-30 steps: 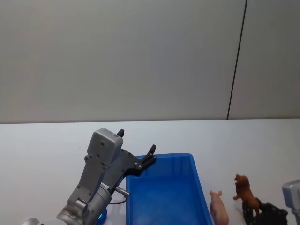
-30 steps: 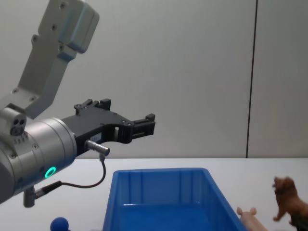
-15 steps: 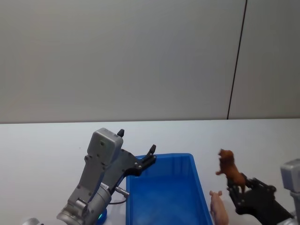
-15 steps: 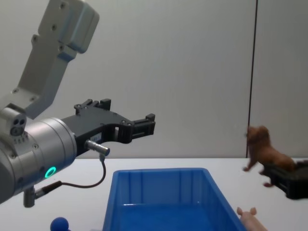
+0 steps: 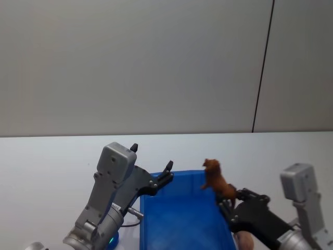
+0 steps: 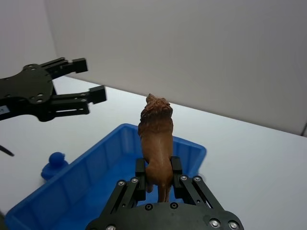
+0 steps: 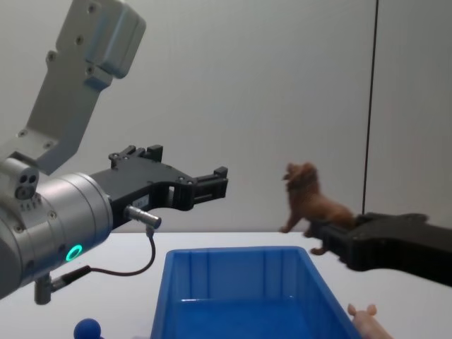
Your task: Pick up the two dolls from the table and place them into the box.
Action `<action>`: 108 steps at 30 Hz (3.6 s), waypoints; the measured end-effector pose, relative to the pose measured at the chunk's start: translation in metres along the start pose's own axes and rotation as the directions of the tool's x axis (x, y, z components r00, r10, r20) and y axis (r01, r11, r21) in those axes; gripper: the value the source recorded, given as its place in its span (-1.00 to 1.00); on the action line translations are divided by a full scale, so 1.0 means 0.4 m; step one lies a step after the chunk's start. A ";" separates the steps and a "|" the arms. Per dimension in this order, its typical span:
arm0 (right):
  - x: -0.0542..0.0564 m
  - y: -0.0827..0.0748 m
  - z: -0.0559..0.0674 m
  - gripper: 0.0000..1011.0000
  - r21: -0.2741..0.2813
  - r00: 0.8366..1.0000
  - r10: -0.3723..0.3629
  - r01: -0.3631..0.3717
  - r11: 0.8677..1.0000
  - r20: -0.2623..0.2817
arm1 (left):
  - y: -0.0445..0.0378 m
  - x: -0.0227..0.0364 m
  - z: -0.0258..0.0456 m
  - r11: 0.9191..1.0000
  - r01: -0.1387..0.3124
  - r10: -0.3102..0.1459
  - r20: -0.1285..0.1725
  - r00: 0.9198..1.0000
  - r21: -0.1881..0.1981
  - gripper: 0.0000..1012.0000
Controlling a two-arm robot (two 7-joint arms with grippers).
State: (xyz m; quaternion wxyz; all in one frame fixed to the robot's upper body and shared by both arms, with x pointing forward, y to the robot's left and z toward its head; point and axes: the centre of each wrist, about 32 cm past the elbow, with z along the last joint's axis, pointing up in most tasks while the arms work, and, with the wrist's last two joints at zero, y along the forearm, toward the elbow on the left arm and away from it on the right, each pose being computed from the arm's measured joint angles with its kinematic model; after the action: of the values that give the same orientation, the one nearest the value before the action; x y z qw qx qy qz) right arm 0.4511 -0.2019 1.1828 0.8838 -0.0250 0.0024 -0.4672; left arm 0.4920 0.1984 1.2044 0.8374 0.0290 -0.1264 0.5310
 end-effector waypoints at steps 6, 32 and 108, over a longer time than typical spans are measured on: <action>-0.007 0.035 -0.006 -0.19 -0.021 0.998 0.055 -0.055 0.998 -0.006 | 0.000 0.000 0.000 1.000 0.000 0.000 0.000 1.000 0.000 0.98; 0.000 0.014 -0.015 0.98 -0.064 0.999 -0.046 0.047 0.997 0.025 | 0.000 0.000 0.000 1.000 0.000 0.000 0.000 1.000 0.000 0.98; 0.050 -0.069 -0.215 0.98 -0.141 0.994 -0.107 0.105 0.984 -0.004 | 0.000 0.000 0.000 1.000 0.000 0.000 0.000 1.000 0.000 0.98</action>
State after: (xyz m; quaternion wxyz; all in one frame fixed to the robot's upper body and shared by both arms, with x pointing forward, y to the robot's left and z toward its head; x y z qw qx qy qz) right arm 0.4371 -0.2377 1.0986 0.8537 -0.0849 0.0390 -0.5123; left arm 0.4920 0.1984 1.2044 0.8374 0.0289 -0.1264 0.5311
